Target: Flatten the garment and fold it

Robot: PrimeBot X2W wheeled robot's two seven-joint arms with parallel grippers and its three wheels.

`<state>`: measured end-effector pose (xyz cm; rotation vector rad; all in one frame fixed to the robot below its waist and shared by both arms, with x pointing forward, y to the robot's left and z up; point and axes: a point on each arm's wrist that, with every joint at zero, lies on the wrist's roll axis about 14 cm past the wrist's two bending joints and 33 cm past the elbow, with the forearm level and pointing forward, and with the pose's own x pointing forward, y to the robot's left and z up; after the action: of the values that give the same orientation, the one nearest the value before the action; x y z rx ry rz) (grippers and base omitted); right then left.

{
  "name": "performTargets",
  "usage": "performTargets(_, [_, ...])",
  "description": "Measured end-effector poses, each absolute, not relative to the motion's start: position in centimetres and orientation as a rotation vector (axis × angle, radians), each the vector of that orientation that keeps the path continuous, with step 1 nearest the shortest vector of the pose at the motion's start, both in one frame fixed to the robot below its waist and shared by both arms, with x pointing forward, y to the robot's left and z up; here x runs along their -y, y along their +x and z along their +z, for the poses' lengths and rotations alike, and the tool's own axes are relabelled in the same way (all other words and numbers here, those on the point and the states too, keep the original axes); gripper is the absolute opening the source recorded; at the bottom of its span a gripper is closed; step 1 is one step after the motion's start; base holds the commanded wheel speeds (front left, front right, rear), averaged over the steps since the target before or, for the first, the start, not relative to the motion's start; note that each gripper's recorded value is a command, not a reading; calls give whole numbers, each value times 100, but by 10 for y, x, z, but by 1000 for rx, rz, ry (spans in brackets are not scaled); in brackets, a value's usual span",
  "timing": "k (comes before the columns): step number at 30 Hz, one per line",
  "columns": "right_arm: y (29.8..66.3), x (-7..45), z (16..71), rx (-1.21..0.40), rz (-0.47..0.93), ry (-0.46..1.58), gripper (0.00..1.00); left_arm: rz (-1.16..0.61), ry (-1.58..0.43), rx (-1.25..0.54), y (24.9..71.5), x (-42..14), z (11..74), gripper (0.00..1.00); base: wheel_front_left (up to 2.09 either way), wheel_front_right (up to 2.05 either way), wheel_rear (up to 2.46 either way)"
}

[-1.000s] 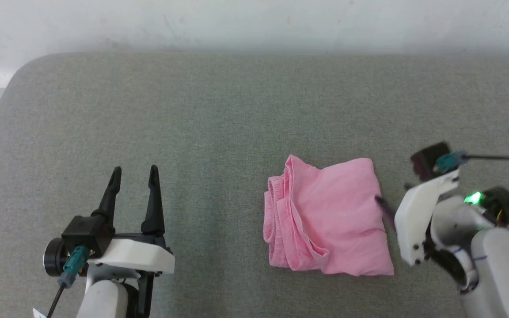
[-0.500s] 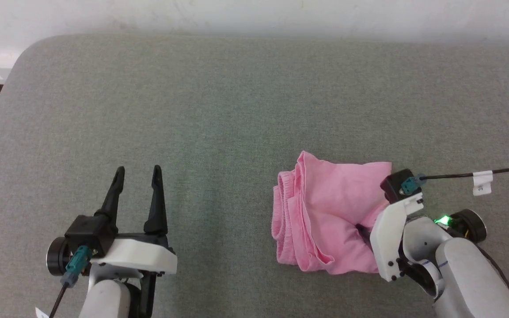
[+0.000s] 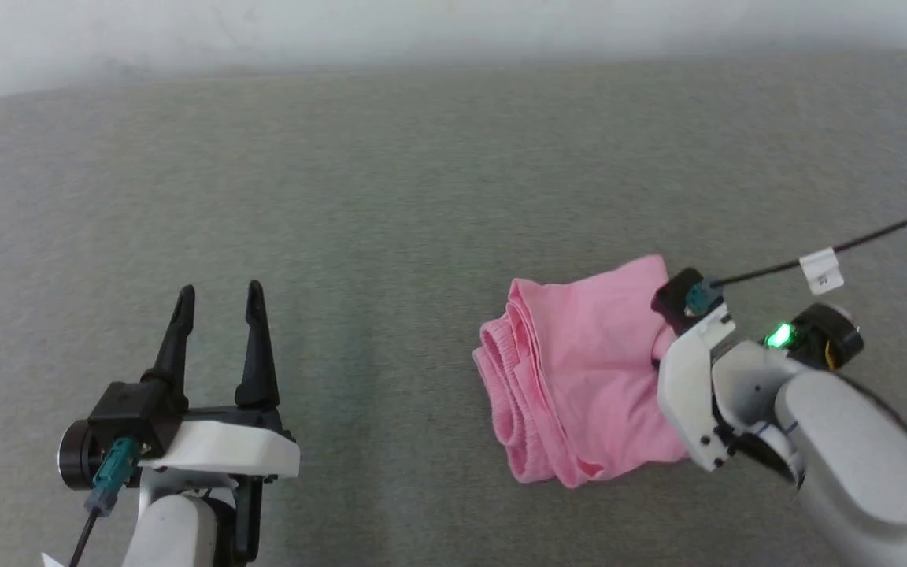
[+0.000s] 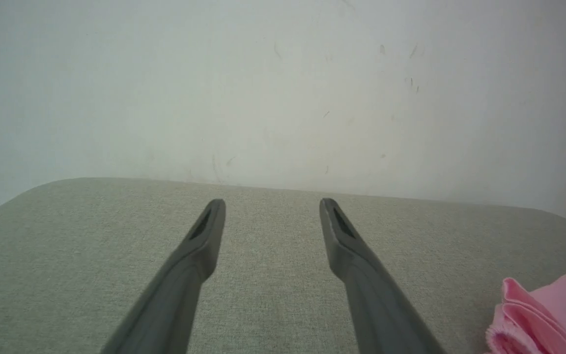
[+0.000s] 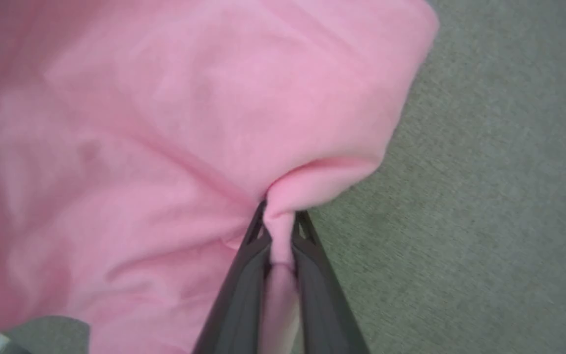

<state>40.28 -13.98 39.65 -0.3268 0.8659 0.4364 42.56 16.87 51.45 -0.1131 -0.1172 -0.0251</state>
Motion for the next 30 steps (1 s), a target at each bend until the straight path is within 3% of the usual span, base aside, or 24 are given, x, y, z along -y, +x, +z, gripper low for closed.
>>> performTargets(6, [419, 205, 418, -838, 290, -343, 0, -140, -134, 108, 450, -123, 507, 100, 0, 0, 0])
performTargets(14, [414, 303, 417, -868, 32, -303, 0, -302, -115, 79, 486, -65, 492, 100, 0, 0, 0])
performTargets(23, [399, 401, 404, -938, -228, -299, 0, -384, -105, -18, 511, -36, 448, 100, 0, 0, 0])
performTargets(30, [397, 454, 406, -938, -355, -377, 0, -390, -107, -85, 518, -32, 416, 100, 0, 0, 0])
